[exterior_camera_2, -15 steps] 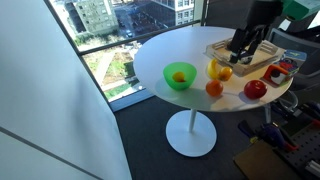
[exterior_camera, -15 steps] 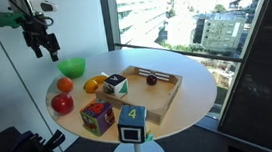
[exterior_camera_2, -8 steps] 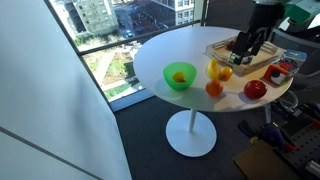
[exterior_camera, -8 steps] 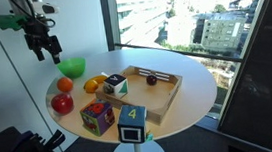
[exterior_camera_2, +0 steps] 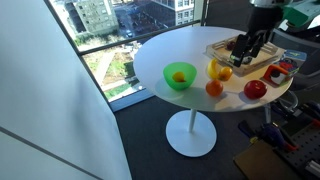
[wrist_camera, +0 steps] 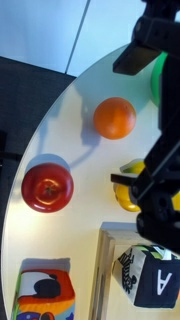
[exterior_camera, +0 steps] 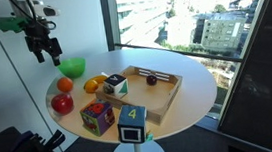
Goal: Put the orange in the green bowl
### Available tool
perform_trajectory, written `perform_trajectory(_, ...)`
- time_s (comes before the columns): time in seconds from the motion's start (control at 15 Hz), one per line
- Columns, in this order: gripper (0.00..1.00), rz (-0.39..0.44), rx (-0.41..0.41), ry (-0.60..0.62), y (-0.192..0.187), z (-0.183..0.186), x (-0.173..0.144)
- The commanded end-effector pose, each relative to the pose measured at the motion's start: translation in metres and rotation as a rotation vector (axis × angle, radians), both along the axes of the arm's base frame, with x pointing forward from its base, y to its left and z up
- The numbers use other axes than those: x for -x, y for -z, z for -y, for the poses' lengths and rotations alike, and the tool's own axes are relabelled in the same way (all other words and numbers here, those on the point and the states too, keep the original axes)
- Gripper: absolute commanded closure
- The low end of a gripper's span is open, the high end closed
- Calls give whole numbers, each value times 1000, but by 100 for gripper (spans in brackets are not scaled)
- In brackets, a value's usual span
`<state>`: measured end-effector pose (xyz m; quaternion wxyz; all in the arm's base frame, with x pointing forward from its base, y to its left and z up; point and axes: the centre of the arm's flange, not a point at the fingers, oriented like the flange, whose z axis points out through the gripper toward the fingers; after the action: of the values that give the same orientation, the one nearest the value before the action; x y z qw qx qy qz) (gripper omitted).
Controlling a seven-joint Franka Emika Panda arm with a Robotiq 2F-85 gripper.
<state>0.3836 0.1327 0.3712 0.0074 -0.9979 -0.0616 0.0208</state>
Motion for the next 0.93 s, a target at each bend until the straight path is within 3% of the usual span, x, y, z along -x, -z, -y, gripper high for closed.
perform_trajectory(0.0,0,-12,13,-10,16,-2,-6)
perform_trajectory(0.87,0,39,37,-72,78,-24,-26)
